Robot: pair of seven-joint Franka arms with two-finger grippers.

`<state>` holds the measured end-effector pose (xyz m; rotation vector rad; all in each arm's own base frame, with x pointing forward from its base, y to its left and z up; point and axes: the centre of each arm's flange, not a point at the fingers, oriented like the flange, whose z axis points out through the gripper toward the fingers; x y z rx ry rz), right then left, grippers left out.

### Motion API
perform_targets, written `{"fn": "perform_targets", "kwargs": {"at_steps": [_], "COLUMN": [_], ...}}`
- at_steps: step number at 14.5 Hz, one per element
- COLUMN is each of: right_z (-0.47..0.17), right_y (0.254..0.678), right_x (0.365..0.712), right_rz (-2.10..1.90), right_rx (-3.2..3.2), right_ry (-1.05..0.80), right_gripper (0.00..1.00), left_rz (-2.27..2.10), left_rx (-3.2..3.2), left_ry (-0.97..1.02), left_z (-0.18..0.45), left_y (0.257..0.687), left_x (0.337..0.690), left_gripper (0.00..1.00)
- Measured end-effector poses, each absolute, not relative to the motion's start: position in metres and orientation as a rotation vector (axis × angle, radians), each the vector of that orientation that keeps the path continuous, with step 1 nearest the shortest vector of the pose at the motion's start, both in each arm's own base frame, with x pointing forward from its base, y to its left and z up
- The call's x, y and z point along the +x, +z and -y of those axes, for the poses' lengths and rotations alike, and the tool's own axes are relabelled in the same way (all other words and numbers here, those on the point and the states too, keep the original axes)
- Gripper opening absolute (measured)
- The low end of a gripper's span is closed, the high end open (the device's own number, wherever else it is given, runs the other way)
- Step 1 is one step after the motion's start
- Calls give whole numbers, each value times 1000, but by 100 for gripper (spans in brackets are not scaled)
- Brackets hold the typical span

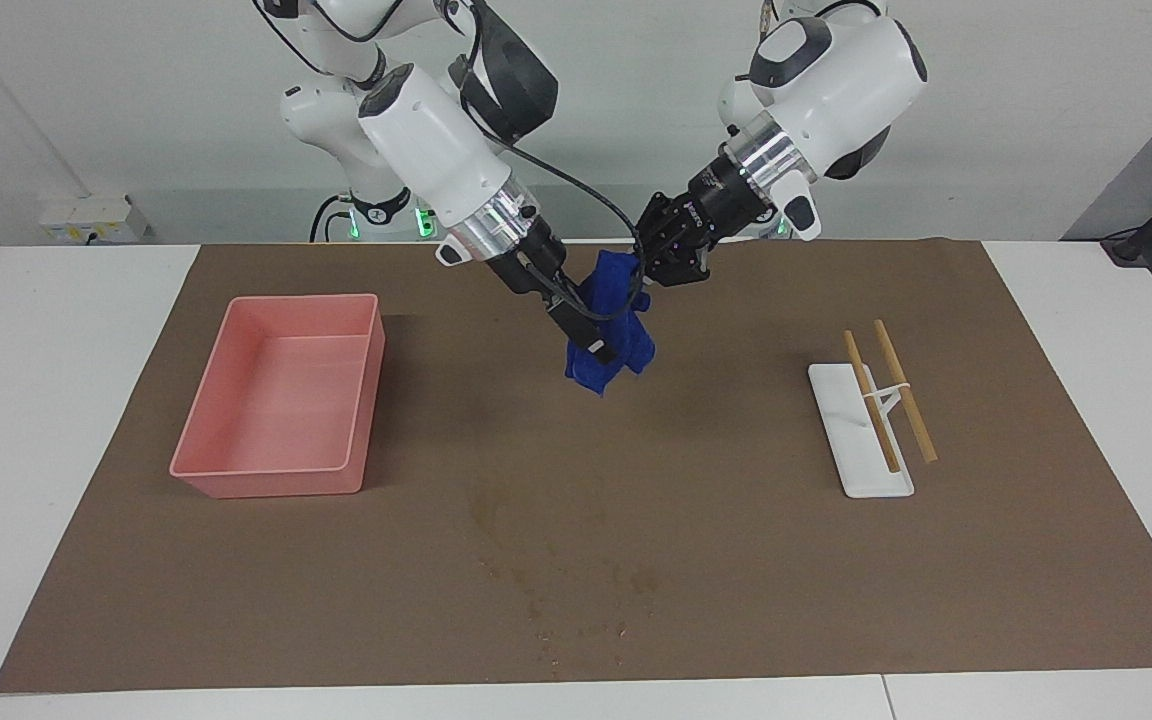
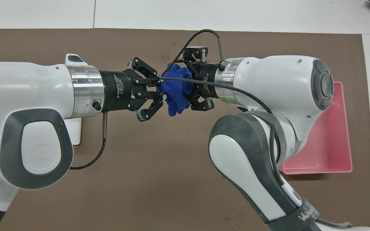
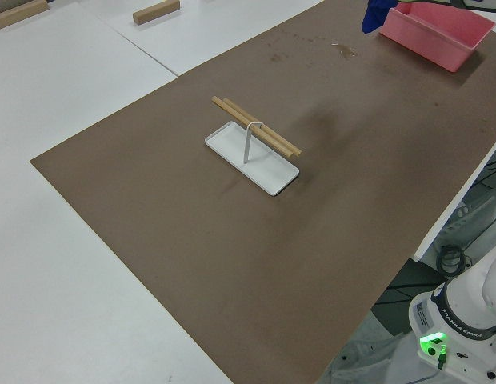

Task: Wipe water with towel using both arms
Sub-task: 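Grasp the blue cloth with the right gripper beside the left gripper, then pull the cloth away with the right gripper while the left gripper withdraws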

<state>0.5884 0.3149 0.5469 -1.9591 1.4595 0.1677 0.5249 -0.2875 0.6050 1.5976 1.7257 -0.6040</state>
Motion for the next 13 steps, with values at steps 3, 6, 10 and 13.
{"fn": "perform_targets", "kwargs": {"at_steps": [3,6,10,13], "right_z": [-317,-314,-304,-290], "right_y": [545,543,546,552], "right_x": [587,588,593,603], "right_rz": [-1460,-1467,-1432,-1376], "right_rx": [-1972,-1981,-1997,-1991], "right_ry": [183,195,159,69], "right_gripper": [60,29,14,14], "left_rz": [-1724,-1717,-1709,-1710], "left_rx": [1573,1567,1564,1559], "left_ry": [-577,-559,-548,-544], "left_z": [289,300,306,304], "left_y": [604,599,597,598], "left_x": [526,521,517,518], "left_gripper": [17,17,17,23]}}
